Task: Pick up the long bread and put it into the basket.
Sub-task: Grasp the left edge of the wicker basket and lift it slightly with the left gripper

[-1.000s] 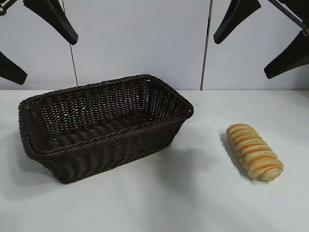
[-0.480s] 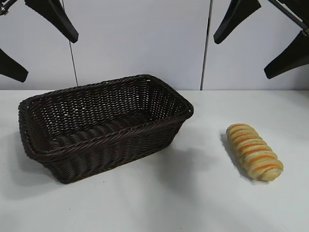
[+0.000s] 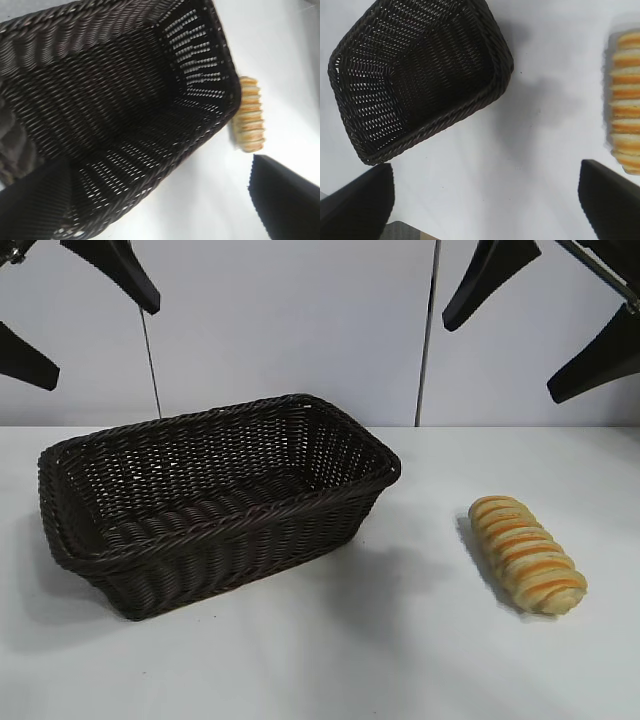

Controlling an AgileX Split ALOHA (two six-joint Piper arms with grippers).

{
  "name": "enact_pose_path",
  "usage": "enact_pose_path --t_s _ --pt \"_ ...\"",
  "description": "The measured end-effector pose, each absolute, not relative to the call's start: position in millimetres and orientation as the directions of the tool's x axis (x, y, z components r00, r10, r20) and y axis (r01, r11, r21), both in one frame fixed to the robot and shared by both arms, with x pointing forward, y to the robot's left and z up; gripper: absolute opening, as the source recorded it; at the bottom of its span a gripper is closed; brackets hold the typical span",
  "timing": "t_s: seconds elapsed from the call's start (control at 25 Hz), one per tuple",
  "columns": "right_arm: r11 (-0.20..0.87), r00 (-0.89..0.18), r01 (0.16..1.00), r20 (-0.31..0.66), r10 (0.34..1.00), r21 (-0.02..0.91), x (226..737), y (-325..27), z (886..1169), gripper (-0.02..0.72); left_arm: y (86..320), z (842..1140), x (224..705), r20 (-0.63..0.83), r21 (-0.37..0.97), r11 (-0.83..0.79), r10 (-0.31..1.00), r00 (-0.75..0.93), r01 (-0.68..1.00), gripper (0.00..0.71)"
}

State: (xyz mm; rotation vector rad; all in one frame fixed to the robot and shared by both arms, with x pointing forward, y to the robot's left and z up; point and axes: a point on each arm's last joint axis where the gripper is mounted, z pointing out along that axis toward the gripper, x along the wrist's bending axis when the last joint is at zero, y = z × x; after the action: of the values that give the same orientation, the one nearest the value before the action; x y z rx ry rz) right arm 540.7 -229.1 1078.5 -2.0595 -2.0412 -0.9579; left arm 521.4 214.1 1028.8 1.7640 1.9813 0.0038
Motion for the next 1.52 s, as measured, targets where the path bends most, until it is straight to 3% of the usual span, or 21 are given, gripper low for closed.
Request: enact_pose_path --t_s 0.24,0.72,0.76,0.8,0.96,1.04,1.52 --pt "-0.098 -0.095 0.927 0.478 0.873 0.363 540.7 -229.1 1078.5 0.694 214.7 984.1 527.6 -0.339 0.295 0.223 0.934 -0.116 0.929 0.694" --pt "-0.092 -0.101 0.926 0.476 0.874 0.366 540.7 -229.1 1078.5 0.694 211.6 923.5 549.1 -0.302 0.217 0.261 0.934 -0.190 0.941 0.694" --pt "-0.092 -0.102 0.926 0.476 0.874 0.367 540.8 -229.1 1078.5 0.694 211.5 922.9 549.5 -0.302 0.218 0.263 0.934 -0.191 0.940 0.675" --pt "-0.092 -0.102 0.926 0.476 0.874 0.367 540.8 -229.1 1078.5 0.694 211.6 923.0 550.0 -0.304 0.223 0.265 0.933 -0.191 0.938 0.610" --pt "-0.092 -0.102 0.926 0.476 0.874 0.367 540.8 -229.1 1078.5 0.694 211.4 924.1 552.3 -0.312 0.241 0.275 0.930 -0.194 0.931 0.178" --pt "-0.091 -0.103 0.926 0.475 0.874 0.368 540.8 -229.1 1078.5 0.694 210.1 927.8 556.1 -0.329 0.247 0.299 0.920 -0.210 0.922 0.099" --pt "-0.084 -0.110 0.925 0.472 0.875 0.371 540.8 -229.1 1078.5 0.694 201.7 953.6 574.4 -0.377 0.224 0.271 0.910 -0.174 0.936 0.097"
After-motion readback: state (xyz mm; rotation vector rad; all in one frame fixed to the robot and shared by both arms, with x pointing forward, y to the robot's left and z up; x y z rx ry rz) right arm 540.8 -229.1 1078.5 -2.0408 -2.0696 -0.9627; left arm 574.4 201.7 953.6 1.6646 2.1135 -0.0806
